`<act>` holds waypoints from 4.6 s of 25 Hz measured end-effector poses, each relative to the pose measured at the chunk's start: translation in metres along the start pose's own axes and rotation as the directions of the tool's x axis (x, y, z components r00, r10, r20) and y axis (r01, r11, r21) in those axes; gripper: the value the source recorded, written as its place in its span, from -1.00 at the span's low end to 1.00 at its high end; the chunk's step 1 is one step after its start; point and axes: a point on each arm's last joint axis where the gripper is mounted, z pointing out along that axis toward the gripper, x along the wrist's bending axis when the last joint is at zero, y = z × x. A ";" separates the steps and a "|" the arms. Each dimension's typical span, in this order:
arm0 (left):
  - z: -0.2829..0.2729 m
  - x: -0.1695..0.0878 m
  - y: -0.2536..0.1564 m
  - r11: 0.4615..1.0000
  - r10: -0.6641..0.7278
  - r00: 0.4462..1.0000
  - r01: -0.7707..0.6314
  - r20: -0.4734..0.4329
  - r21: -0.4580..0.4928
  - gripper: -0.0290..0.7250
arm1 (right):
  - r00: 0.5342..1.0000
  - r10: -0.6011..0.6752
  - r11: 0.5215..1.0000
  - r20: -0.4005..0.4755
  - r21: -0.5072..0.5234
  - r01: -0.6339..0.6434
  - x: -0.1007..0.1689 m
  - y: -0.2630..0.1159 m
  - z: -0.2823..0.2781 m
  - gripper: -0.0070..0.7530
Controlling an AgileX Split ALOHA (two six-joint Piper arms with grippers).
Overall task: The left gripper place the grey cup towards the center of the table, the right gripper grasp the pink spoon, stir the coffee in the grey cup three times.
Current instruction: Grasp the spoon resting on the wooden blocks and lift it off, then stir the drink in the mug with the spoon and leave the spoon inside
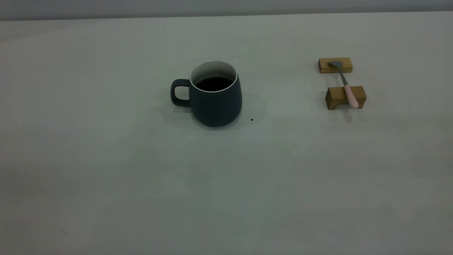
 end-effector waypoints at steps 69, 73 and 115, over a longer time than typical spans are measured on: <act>0.000 0.000 0.000 1.000 -0.001 1.000 0.001 0.000 0.000 0.38 | 0.967 -0.113 0.688 -0.229 0.684 0.242 0.076 0.022 0.465 0.82; 0.000 0.000 0.000 1.000 -0.001 1.000 0.001 0.000 0.000 0.38 | 0.967 -0.117 0.691 -0.228 0.680 0.244 0.075 0.018 0.469 0.64; 0.000 0.000 0.000 1.000 -0.001 1.000 0.001 0.000 0.000 0.38 | 0.001 0.935 -0.316 0.355 0.834 -0.452 0.231 0.148 0.366 -0.63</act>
